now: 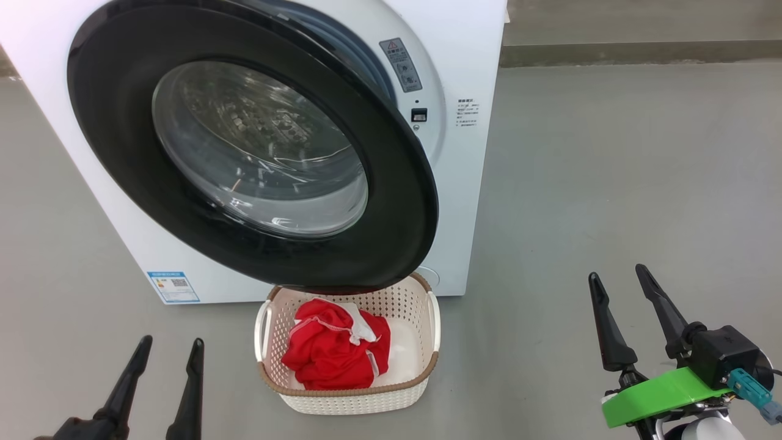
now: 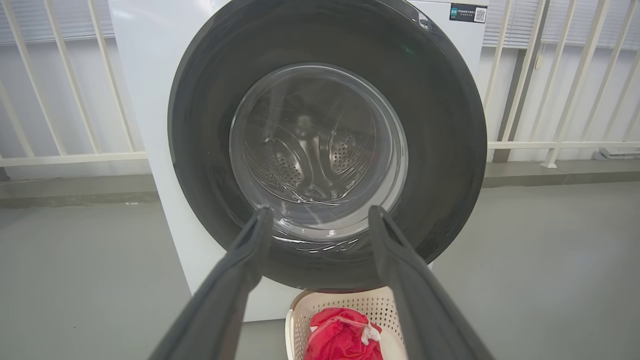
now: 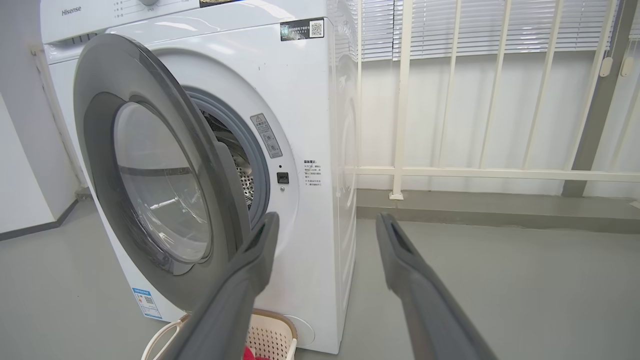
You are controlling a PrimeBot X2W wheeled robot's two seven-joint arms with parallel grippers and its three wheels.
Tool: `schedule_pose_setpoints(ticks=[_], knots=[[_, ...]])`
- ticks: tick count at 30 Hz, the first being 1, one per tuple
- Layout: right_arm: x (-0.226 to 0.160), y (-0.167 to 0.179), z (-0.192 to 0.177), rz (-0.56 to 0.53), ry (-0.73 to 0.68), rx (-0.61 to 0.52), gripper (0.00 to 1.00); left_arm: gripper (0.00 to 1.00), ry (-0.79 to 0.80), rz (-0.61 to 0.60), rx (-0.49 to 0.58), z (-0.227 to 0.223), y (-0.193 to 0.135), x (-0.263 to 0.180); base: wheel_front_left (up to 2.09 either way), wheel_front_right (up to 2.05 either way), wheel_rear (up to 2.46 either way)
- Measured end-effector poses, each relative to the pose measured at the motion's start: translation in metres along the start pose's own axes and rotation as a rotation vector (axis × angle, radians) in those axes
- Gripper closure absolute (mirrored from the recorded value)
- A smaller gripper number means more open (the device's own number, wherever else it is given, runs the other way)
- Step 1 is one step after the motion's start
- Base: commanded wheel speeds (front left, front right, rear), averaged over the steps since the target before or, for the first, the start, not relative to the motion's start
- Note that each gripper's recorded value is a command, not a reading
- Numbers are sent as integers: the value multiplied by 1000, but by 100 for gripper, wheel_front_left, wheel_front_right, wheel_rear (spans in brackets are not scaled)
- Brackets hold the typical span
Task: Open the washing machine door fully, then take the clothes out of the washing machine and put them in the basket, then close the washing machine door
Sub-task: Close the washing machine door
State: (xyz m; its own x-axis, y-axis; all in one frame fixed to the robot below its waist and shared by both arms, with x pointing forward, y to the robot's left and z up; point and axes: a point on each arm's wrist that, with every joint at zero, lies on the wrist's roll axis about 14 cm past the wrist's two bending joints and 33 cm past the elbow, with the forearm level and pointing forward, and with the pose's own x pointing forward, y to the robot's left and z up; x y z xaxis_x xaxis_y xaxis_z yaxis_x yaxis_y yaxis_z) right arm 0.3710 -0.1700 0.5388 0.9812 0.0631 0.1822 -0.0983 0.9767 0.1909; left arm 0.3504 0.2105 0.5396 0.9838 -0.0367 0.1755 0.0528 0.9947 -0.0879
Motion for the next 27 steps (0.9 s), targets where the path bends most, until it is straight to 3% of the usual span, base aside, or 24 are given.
schedule_pose_setpoints(ticks=[27], knots=[[-8,-4,-4,-14,14,1,0,0,0,-21,18,-1,-9,1,0,0,0]])
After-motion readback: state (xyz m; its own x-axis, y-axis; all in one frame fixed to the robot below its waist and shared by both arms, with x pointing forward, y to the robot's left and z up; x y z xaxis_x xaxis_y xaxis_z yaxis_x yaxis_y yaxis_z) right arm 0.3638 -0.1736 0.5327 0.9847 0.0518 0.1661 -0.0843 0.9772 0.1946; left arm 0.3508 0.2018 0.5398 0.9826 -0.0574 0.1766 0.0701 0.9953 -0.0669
